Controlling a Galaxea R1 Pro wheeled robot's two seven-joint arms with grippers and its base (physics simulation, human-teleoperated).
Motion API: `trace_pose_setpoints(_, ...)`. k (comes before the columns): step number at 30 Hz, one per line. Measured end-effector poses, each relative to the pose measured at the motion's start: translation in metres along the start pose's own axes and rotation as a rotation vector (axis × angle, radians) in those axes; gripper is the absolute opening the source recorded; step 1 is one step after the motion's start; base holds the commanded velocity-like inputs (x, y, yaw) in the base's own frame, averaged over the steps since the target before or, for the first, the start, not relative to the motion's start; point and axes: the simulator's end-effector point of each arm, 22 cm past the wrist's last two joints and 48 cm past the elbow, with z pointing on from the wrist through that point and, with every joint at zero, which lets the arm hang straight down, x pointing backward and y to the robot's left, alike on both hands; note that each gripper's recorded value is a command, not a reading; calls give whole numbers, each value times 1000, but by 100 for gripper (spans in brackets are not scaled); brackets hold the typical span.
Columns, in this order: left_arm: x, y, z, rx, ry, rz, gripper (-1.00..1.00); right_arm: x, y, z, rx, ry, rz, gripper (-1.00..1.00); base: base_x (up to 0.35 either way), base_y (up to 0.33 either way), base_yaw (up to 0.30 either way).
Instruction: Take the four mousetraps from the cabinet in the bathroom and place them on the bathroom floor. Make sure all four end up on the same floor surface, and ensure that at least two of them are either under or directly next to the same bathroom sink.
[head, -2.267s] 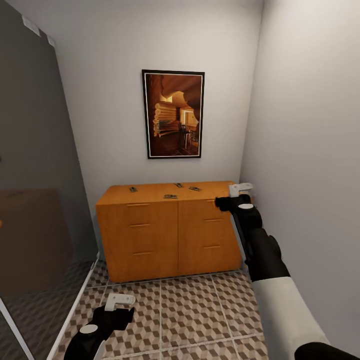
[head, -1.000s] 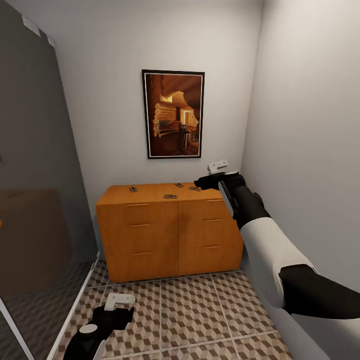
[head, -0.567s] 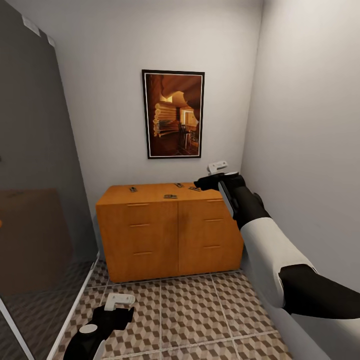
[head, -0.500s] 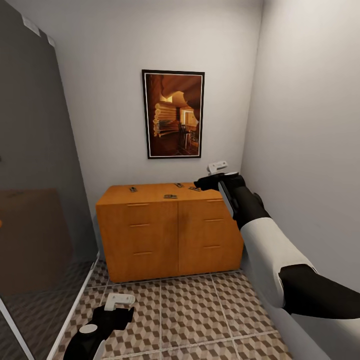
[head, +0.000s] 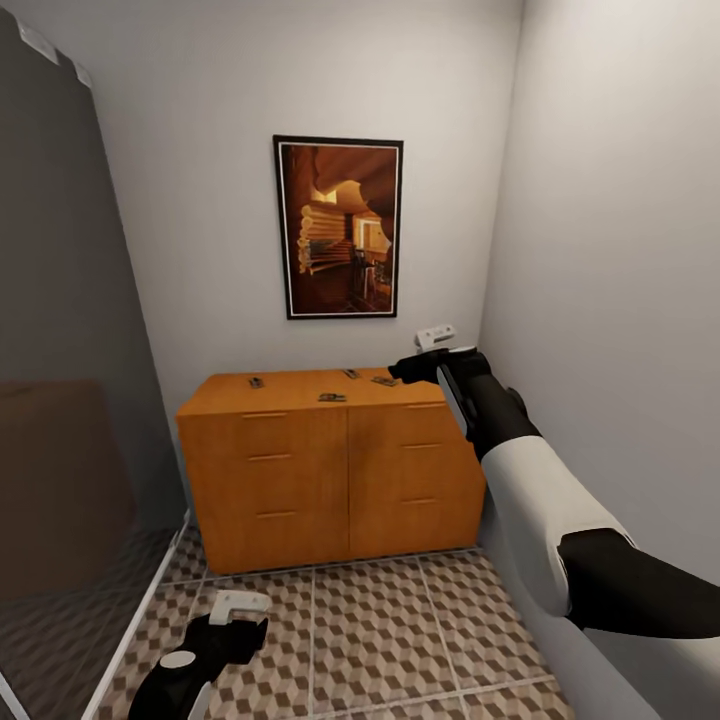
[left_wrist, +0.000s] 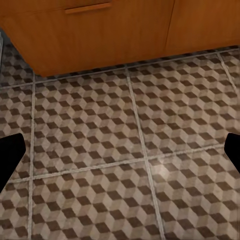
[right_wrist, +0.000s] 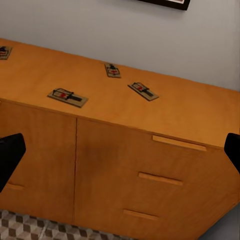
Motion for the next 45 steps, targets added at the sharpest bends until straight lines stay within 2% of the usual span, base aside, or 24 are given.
trace_pose_setpoints(5,15,0,5,-1,35,2,100,8,1,3,-4,16,1,100,247,-164,0)
trace_pose_setpoints(12,22,-1,7,0,49,4,100,11,2,4,-7,23,1,100,263,-134,0)
trace_pose_setpoints(30,20,1,7,-3,45,2,100,16,2,5,-8,32,1,100,201,22,0)
trace_pose_setpoints(45,19,1,7,-3,43,4,100,26,3,9,-9,55,1,100,37,11,0)
